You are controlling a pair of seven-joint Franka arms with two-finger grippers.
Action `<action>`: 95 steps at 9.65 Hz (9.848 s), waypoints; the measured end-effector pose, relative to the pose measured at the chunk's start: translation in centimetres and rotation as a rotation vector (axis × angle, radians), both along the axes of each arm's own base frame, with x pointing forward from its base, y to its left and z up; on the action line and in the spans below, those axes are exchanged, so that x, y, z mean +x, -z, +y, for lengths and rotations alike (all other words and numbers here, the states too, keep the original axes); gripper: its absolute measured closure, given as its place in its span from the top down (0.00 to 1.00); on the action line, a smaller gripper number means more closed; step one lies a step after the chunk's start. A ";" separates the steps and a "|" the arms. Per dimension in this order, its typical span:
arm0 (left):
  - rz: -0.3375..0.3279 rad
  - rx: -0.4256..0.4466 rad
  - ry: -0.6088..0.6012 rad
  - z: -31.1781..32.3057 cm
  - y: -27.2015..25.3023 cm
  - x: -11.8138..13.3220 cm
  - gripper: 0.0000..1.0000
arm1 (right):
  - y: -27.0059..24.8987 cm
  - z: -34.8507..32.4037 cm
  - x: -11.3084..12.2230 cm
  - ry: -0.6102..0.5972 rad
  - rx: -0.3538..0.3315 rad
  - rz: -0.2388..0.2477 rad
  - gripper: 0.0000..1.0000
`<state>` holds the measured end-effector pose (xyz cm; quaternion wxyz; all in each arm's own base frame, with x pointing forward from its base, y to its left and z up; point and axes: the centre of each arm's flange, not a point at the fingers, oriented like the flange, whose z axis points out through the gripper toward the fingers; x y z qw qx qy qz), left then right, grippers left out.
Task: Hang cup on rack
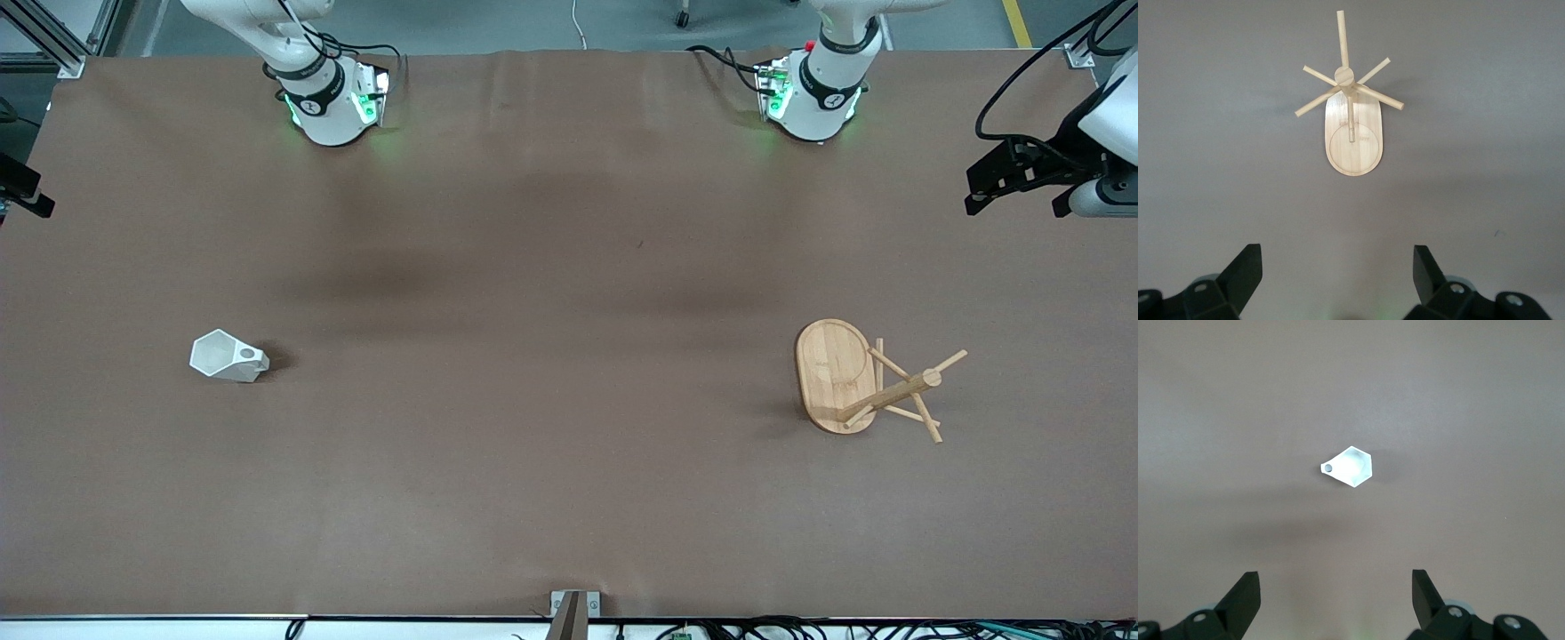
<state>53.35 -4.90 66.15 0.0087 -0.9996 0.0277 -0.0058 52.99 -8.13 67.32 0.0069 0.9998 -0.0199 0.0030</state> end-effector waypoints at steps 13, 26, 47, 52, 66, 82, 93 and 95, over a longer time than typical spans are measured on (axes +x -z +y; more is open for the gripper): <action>0.019 -0.001 -0.005 0.3 1.0 0.6 1.00 | 12.2 -4.5 4.2 -0.014 -0.019 -0.030 1.00; 0.020 -0.001 -0.004 0.3 1.1 0.7 1.00 | 42.0 -7.3 5.5 -0.083 0.107 0.046 0.82; 0.035 -0.002 0.018 -0.6 1.8 1.1 1.00 | 25.7 20.5 8.3 -0.028 0.863 0.024 0.04; 0.043 -0.032 0.360 -18.4 6.0 0.0 1.00 | 24.5 28.0 7.2 0.042 1.191 0.085 0.04; -0.113 -0.193 0.984 -43.9 9.8 -7.3 1.00 | 29.9 35.4 4.3 -0.122 1.427 0.328 0.04; -0.210 -0.168 1.063 -46.2 12.7 -5.8 0.78 | 30.0 36.6 4.4 -0.140 1.439 0.325 0.04; -0.218 -0.140 0.733 -35.8 10.8 2.6 0.73 | 22.8 17.5 7.6 -0.169 0.988 0.210 1.00; -0.217 -0.140 0.613 -32.5 10.8 4.9 0.73 | 21.0 9.5 6.8 -0.145 0.758 0.167 1.00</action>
